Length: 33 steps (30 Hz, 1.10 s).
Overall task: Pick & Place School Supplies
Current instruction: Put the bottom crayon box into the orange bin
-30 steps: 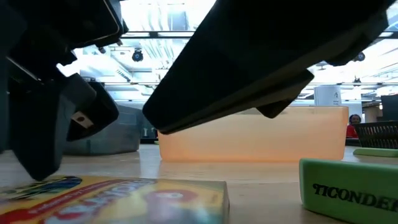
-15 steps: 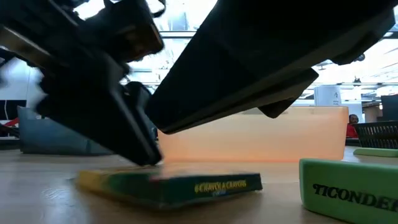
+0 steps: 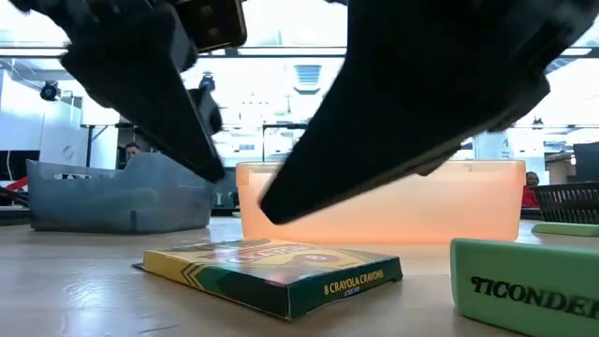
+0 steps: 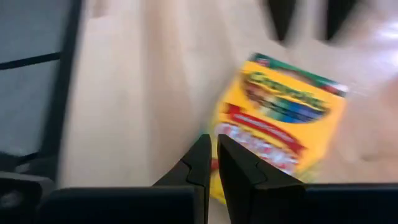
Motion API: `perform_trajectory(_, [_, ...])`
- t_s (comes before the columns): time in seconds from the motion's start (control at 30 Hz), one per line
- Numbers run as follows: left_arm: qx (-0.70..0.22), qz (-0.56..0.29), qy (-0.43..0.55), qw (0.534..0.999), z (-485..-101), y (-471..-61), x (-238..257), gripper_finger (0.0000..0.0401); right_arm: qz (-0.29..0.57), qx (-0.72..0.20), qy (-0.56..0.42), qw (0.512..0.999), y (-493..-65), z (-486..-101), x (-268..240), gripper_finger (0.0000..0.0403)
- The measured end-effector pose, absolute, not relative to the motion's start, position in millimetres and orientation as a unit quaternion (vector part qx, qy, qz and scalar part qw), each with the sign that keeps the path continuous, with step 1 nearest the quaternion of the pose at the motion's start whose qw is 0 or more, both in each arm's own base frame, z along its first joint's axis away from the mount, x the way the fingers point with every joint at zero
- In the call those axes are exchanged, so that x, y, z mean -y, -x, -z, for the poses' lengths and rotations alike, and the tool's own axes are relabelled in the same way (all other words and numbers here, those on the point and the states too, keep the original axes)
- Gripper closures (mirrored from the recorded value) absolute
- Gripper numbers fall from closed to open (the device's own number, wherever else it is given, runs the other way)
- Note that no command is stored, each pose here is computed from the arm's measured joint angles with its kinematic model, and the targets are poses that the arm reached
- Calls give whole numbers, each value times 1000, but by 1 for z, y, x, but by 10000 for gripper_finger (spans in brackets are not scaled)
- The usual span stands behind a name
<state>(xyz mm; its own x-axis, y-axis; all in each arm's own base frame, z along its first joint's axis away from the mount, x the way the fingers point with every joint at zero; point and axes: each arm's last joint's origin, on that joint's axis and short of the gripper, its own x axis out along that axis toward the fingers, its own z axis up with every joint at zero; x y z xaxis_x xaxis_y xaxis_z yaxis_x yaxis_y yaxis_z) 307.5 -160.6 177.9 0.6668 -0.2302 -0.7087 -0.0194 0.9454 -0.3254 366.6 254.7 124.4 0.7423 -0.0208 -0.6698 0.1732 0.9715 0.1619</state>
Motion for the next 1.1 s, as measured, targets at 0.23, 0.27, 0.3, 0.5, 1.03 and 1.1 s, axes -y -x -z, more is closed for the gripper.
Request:
perform_trajectory(0.23, [-424,17,286,859,-178,-297,166,268,142,-381,-76,910,-359,-116,-240,376])
perform_trajectory(0.27, [-428,5,322,845,-177,-297,167,268,146,-385,-75,908,-359,-115,-239,376])
perform_trajectory(0.3, [-429,-13,360,829,-176,-297,168,268,150,-387,-73,907,-358,-115,-237,376])
perform_trajectory(0.5, [-418,-70,484,765,-179,-296,170,268,158,-383,-69,907,-360,-115,-234,376])
perform_trajectory(1.03, [-298,-102,604,732,-184,-281,201,268,161,-365,-4,917,-358,-134,-230,376])
perform_trajectory(1.1, [-263,-106,620,732,-182,-275,205,268,163,-369,0,915,-357,-133,-230,376])
